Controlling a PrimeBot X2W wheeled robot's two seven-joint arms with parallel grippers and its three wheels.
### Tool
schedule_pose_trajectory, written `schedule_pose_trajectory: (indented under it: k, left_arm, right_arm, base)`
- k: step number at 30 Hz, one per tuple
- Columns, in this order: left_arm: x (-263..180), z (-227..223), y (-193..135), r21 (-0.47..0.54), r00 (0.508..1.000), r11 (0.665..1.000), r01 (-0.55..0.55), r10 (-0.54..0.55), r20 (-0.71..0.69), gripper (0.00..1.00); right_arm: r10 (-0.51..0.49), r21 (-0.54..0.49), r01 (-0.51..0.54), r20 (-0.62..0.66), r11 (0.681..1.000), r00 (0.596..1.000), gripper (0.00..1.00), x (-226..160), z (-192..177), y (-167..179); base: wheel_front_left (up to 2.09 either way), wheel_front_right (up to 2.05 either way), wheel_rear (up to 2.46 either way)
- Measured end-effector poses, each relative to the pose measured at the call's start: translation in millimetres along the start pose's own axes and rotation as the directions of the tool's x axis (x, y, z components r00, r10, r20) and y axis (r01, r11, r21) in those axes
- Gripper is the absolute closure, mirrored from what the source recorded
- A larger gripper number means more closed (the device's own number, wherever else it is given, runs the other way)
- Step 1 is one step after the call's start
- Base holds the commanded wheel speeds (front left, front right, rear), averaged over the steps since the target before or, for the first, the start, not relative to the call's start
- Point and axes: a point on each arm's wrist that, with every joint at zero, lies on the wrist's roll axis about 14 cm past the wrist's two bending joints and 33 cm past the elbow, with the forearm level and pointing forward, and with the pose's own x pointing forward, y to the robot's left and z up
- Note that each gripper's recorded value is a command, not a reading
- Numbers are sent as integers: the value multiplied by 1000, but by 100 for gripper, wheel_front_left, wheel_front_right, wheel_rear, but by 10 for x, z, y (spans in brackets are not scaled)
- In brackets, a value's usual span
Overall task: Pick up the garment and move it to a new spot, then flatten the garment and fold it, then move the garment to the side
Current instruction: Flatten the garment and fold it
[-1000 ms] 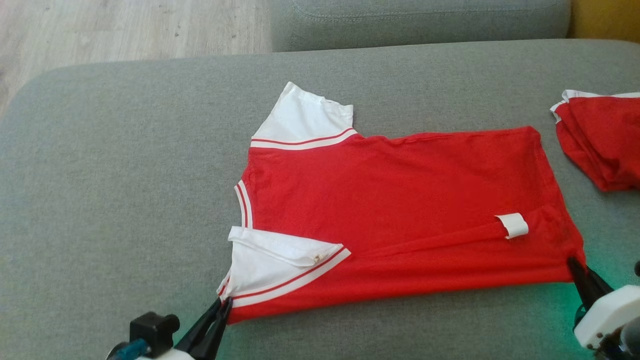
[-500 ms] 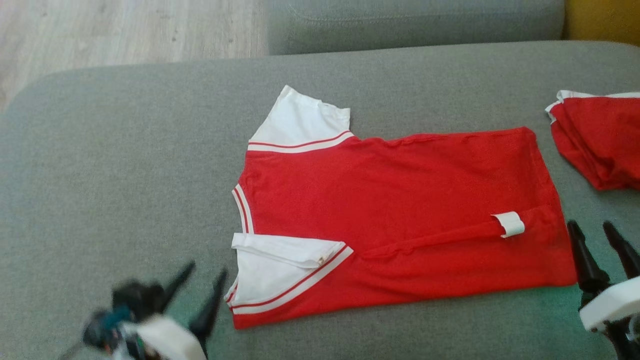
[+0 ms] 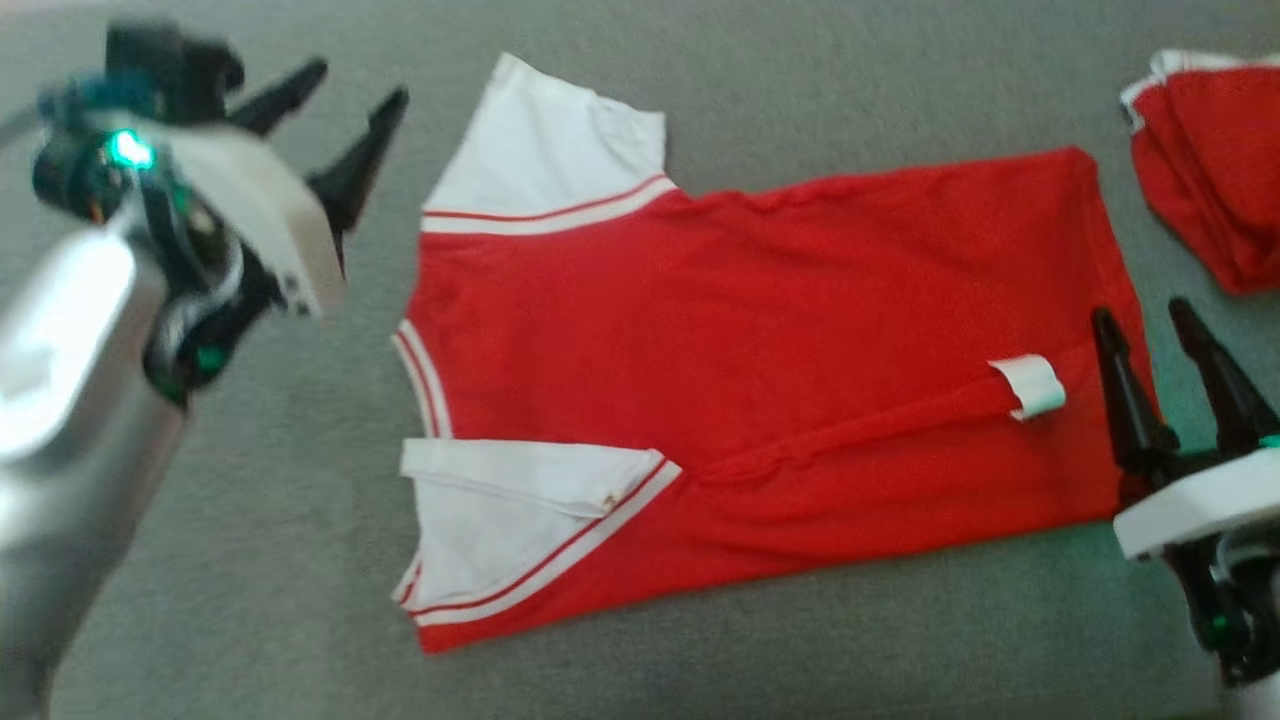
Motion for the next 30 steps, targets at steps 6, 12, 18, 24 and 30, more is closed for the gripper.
schedule_pose_trajectory:
  k: [6, 12, 18, 24, 30]
  left_arm:
    - [504, -67, 55, -53, 992, 998, 38, -44, -119, 0]
    - [975, -299, 15, -80, 969, 994, 81, -97, -227, 0]
    - [1248, -607, -9, -71, 936, 992, 109, -127, -329, 0]
    - [1376, -710, 87, -28, 924, 995, 98, -101, -368, 0]
    - [1439, -725, 68, -39, 918, 993, 112, -118, -378, 0]
  right_arm:
    - [-41, -1, 41, -30, 999, 999, 0, 22, -113, -148]
    - [-98, -12, 97, -61, 995, 993, 0, -2, -221, -344]
    - [-125, -19, 124, -90, 992, 988, 0, -13, -326, -431]
    - [-130, -24, 129, -77, 991, 988, 0, 18, -303, -454]
    - [-156, -26, 154, -81, 988, 984, 0, -25, -336, -532]
  base:
    - [0, 0, 0]
    - [0, 0, 0]
    - [0, 0, 0]
    - [0, 0, 0]
    - [0, 0, 0]
